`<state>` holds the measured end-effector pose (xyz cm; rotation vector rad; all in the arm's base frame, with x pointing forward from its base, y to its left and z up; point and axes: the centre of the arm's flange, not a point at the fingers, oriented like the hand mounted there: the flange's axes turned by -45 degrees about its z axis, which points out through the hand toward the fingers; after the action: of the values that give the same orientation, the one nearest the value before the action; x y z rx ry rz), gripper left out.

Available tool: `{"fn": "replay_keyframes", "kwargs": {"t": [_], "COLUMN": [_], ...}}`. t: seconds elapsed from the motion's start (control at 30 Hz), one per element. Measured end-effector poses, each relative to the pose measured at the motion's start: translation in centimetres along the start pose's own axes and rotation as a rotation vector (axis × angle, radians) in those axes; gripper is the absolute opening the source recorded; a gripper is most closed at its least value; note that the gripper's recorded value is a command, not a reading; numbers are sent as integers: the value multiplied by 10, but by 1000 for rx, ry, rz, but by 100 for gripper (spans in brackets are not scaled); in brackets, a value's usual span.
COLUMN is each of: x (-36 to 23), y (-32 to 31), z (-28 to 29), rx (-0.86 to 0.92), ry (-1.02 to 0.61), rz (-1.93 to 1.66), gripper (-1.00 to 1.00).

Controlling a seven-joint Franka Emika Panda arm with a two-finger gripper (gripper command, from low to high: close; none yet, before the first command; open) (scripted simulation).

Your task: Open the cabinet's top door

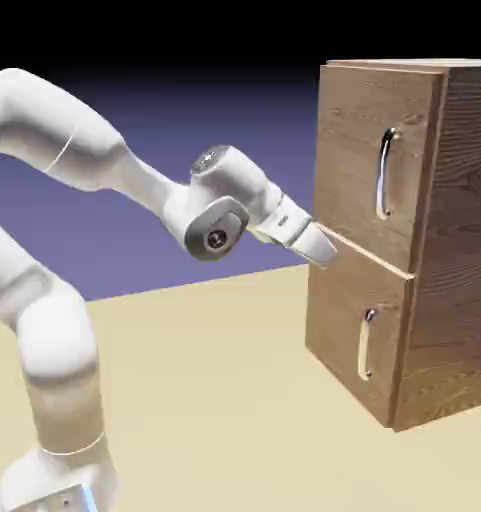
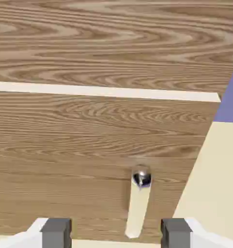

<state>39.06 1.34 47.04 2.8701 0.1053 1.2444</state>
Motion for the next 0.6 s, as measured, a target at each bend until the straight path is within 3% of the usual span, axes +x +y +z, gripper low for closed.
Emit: {"fn": "replay_keyframes", "kwargs": {"t": [0.6], "x": [42], "y": [-31], "z": [-46], "rx": [-4], "ry": [168], "rz": [-55], "gripper": [0]}}
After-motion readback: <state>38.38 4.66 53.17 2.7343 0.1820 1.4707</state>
